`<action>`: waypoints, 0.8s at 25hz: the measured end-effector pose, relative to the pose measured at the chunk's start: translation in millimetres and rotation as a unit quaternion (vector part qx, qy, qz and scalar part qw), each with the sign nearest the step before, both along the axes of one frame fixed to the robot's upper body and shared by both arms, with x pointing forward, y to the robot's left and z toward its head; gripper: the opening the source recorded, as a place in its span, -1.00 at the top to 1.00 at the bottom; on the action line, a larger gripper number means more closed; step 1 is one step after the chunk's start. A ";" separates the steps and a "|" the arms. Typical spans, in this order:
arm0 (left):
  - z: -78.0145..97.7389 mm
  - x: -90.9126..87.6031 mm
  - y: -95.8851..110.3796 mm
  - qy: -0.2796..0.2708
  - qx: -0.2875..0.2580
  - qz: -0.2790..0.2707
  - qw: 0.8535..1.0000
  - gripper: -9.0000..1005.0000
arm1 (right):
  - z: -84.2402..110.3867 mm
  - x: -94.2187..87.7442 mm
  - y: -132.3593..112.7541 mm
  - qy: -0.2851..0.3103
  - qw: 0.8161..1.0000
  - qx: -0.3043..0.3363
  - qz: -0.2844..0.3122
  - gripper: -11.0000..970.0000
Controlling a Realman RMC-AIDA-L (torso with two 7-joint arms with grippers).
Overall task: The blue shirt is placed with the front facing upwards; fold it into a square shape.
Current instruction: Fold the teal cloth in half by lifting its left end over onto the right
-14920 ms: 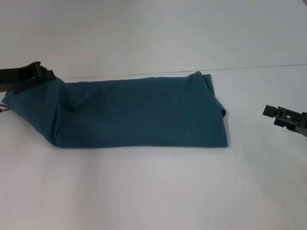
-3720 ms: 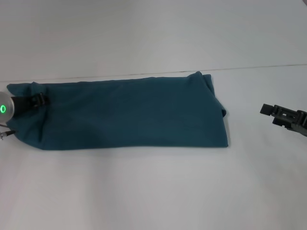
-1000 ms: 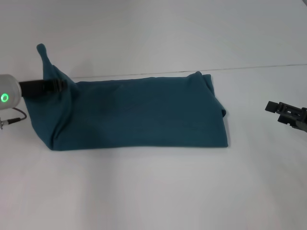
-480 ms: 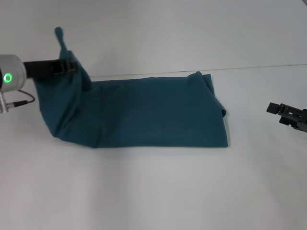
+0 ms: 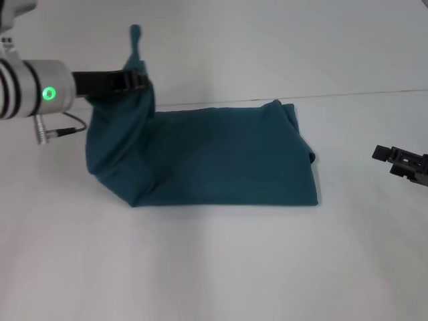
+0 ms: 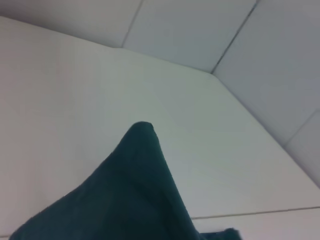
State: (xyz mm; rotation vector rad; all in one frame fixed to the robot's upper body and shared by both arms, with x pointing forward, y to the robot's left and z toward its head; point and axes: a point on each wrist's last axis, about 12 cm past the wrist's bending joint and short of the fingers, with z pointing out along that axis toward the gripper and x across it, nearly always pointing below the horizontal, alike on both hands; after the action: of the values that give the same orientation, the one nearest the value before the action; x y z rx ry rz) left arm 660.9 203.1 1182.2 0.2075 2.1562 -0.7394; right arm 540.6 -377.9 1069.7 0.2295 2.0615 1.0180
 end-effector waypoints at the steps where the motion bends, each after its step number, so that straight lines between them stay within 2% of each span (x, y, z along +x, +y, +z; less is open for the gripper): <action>1: 1.1 0.4 -3.9 0.000 -0.002 -0.002 1.000 0.89 | 0.0 0.0 0.1 0.000 1.000 0.000 0.000 -0.96; 11: 11.6 3.5 -29.3 0.006 -0.013 -0.020 1.000 0.89 | -0.2 0.0 0.6 0.001 1.000 -0.001 0.002 -0.96; 20: 37.9 3.7 -27.0 -0.016 -0.028 -0.014 0.999 0.88 | 0.6 0.1 0.2 -0.001 1.000 -0.001 0.003 -0.96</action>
State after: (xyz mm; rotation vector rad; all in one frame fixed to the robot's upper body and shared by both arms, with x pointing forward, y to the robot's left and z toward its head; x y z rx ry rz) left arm 664.7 176.1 1220.2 0.2188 2.1033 -0.8048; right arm 540.7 -377.7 1070.4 0.2217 2.0633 1.0194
